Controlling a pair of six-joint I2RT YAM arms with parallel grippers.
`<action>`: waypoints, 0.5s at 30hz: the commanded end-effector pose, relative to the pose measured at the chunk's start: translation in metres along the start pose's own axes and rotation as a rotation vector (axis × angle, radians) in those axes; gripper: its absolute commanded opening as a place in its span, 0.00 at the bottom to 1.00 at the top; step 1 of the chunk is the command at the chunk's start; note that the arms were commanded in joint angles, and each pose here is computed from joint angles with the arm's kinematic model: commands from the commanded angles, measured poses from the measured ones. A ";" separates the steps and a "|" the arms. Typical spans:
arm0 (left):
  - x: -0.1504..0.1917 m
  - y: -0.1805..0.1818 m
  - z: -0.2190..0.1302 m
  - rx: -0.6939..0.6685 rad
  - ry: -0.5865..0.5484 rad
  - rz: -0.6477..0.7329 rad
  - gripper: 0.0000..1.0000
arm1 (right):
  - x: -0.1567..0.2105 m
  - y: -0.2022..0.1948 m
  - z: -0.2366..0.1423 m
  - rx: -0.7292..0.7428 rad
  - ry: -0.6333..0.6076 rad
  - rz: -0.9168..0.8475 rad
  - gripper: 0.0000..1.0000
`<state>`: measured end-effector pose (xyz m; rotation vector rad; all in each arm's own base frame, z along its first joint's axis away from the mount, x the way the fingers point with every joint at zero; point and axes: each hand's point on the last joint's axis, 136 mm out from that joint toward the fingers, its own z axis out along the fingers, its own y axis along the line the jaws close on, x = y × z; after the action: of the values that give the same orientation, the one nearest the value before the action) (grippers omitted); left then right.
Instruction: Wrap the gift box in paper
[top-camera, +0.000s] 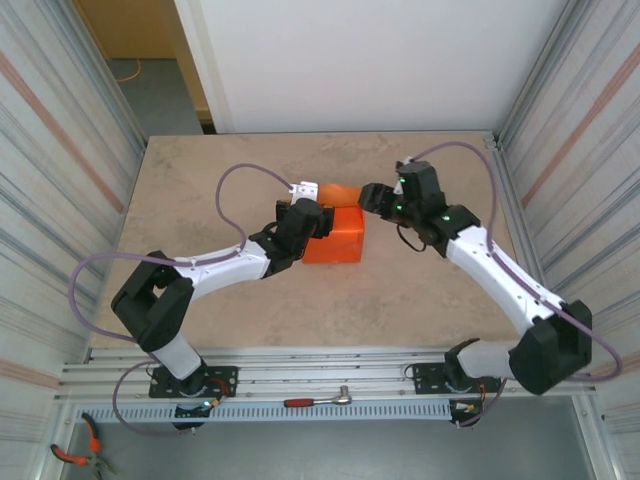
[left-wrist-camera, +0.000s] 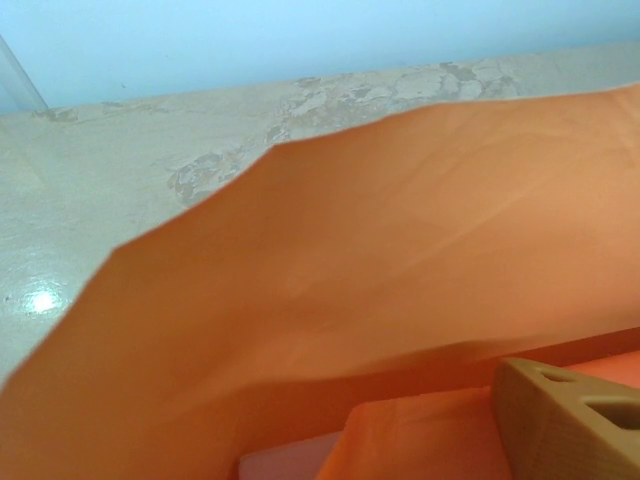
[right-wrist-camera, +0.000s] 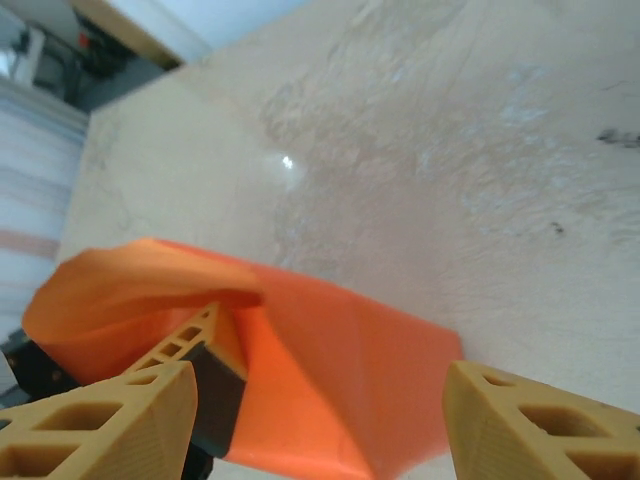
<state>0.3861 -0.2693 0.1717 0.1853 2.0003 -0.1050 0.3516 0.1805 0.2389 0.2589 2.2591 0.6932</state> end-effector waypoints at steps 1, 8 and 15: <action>0.021 0.009 0.004 -0.058 0.065 0.061 0.87 | 0.002 -0.029 0.003 -0.014 0.011 0.185 0.60; 0.023 0.009 0.005 -0.065 0.071 0.070 0.87 | 0.005 -0.038 0.030 -0.131 0.073 0.349 0.00; 0.021 0.009 0.005 -0.066 0.071 0.074 0.87 | 0.008 -0.030 0.058 -0.177 0.110 0.419 0.00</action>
<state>0.3861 -0.2685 0.1718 0.1838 2.0023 -0.0928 0.3778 0.1665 0.1709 0.6332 2.2966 1.0311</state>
